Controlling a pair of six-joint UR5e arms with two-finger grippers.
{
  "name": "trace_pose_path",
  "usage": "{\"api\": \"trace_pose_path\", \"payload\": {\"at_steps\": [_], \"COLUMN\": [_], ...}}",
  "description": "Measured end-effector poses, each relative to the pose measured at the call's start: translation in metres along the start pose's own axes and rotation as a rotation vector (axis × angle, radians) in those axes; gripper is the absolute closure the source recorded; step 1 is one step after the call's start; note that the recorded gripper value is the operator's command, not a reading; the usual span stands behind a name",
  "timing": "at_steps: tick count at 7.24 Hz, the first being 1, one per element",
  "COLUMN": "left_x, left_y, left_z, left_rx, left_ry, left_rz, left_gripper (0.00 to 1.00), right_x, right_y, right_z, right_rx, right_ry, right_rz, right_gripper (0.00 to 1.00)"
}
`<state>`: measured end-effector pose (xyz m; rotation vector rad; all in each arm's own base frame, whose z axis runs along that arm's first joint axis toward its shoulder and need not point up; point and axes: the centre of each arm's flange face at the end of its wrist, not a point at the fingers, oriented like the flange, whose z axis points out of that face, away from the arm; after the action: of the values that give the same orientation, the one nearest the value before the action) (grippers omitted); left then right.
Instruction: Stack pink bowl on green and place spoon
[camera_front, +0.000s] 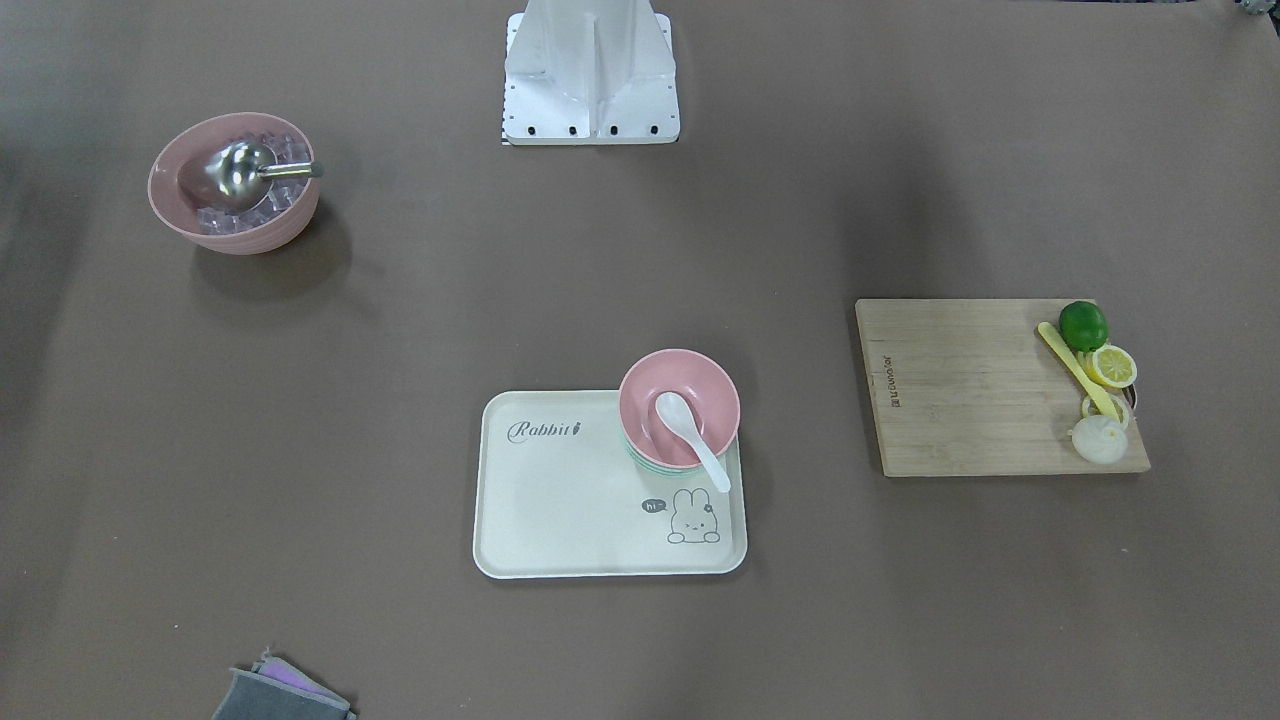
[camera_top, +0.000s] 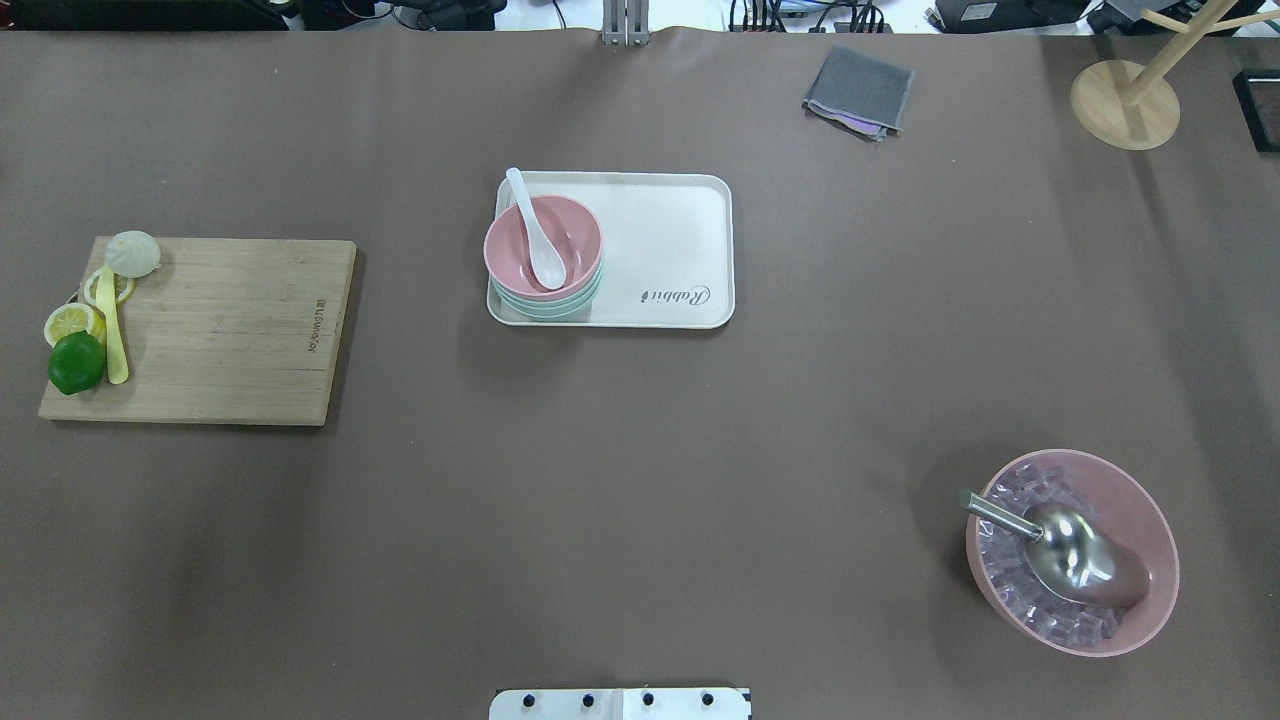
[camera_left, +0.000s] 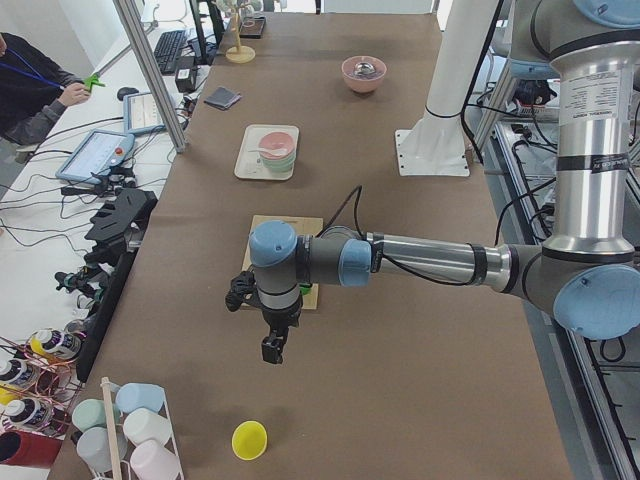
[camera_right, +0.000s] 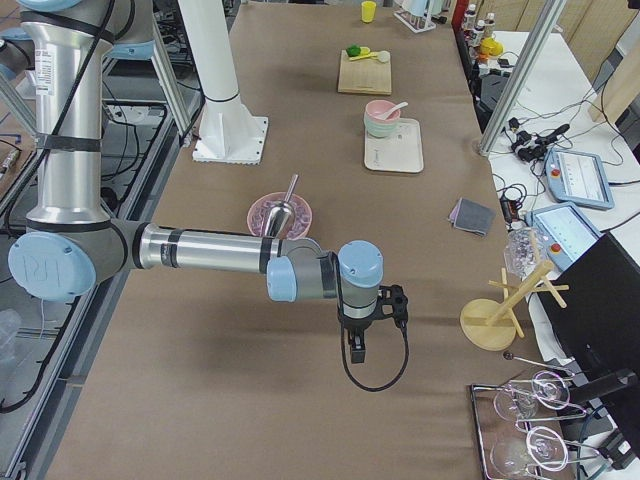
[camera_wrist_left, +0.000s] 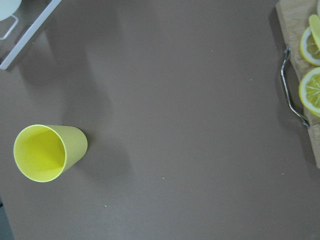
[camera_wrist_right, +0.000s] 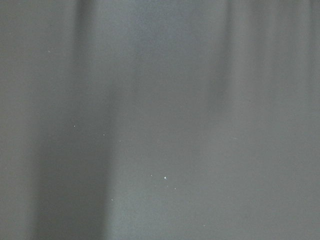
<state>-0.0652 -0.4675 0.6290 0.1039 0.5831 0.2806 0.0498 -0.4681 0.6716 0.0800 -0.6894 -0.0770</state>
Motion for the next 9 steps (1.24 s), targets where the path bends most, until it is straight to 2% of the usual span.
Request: {"api": "trace_pose_path", "payload": {"at_steps": [2, 9], "left_x": [0.0006, -0.0019], "left_y": [-0.0020, 0.0015], "left_z": [-0.0029, 0.0023], "left_rx": [0.013, 0.007], "left_ry": [-0.019, -0.016], "left_rz": [0.015, 0.010], "left_gripper": [0.02, 0.02], "right_x": [0.0000, -0.0028], "right_y": [0.0007, -0.0001], "right_z": [0.0004, -0.0024], "right_rx": [-0.001, 0.006], "right_ry": [-0.003, -0.007], "right_rz": [0.001, -0.004], "right_gripper": [0.00, 0.00]}}
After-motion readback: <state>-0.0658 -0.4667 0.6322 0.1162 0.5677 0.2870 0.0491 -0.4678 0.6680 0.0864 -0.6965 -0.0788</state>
